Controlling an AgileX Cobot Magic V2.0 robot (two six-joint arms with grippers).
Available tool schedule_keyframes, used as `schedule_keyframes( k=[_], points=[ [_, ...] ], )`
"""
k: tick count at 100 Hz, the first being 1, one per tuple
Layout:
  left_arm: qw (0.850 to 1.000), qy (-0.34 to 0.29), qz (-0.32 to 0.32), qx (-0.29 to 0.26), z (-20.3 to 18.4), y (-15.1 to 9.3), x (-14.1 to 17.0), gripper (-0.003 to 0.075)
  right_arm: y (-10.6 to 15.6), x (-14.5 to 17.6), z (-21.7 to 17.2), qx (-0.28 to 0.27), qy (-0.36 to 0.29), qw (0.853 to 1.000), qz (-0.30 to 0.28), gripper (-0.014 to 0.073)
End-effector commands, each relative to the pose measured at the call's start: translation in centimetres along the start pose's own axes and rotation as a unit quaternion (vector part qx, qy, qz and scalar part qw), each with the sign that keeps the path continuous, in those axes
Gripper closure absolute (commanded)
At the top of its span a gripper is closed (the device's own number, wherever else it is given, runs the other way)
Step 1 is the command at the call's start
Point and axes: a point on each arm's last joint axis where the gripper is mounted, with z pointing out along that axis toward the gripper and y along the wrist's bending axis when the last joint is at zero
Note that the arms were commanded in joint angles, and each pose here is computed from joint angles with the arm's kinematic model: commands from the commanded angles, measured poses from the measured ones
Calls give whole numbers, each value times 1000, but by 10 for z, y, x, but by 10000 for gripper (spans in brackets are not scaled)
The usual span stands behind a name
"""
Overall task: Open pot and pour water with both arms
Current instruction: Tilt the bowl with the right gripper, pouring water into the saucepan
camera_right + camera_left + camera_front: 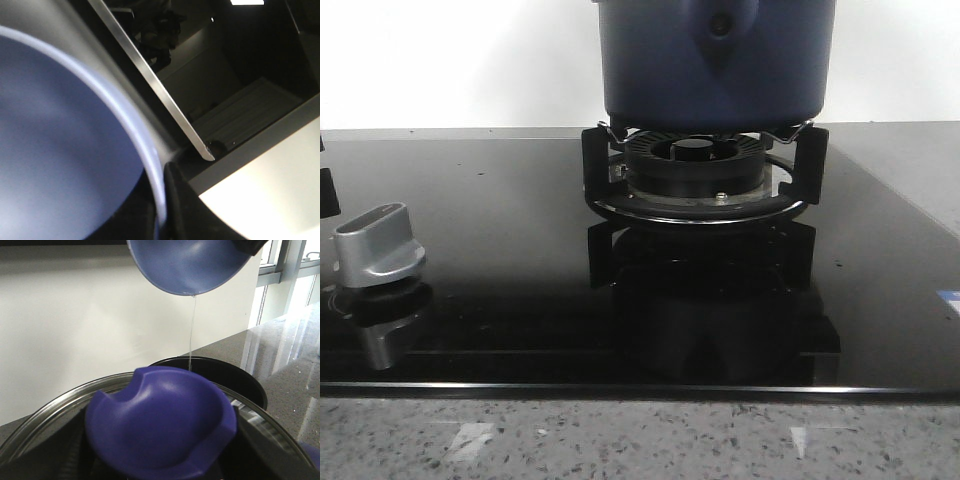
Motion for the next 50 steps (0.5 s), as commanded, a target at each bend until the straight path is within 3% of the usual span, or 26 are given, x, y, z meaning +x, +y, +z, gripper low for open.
schedule_keyframes(
  k=[1,28,50],
  points=[
    [999,-39,-18,8,-7,-5,-19,405,-36,-3,-5,57,-21,998,10,641],
    [999,-39,-18,8,-7,-5,-19,405,-32,2,-5,32,2,999,30,642],
    [999,-39,-18,9,-7,-6,-19,405,-11,13,-5,-12,49,998,34,642]
  ],
)
